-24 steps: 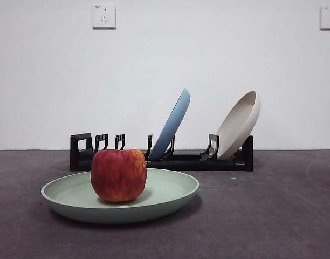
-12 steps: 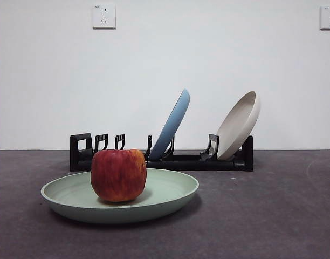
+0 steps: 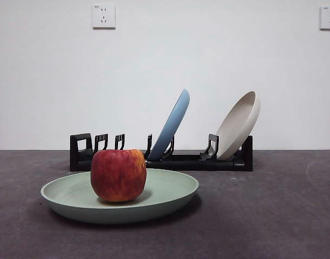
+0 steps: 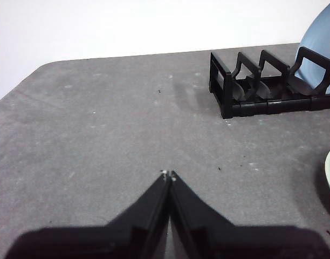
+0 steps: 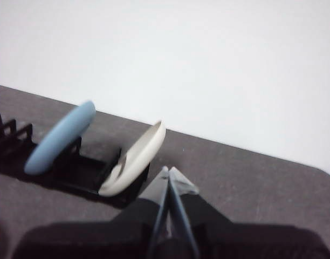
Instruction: Take the green plate from the plate rack,put the plate on the table,take the apple from the table,put the apple in the plate
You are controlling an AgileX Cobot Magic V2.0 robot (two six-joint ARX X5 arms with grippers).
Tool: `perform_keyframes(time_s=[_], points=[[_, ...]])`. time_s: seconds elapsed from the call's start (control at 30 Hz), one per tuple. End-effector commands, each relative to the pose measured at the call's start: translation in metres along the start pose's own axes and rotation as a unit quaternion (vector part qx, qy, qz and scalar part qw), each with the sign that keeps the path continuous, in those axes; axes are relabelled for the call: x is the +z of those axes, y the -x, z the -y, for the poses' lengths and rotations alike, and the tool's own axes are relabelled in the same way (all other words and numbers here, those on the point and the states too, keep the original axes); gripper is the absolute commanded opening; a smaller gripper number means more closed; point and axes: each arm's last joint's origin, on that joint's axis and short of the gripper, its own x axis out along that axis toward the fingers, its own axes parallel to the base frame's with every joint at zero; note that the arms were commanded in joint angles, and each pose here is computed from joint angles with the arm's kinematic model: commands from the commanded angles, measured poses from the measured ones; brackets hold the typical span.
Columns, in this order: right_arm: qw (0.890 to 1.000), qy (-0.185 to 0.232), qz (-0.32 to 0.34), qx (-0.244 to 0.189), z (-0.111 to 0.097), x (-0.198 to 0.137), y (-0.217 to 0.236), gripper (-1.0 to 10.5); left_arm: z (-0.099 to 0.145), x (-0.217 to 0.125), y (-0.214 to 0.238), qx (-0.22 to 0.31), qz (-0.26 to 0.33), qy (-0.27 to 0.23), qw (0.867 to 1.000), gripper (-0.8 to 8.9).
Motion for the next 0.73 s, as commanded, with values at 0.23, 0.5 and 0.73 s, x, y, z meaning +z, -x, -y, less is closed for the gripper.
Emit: perform_keyframes(time_s=[0.23,0.5,0.73], points=[[0.998,-0.062,-0.013,-0.012,-0.025,-0.116,-0.017,-0.2,0.0,-0.004,-0.001,0.002,-0.004,0.003,1.0,-0.03],[0.996,-0.091,-0.022,-0.012,-0.035,-0.155,-0.012,-0.2,0.0,-0.004,-0.001,0.002,-0.004,0.003,1.0,-0.03],[0.991,-0.117,-0.049,-0.035,-0.038,-0.169,-0.01,-0.2,0.0,-0.004,-0.001,0.002,-0.004,0.003,1.0,-0.03]])
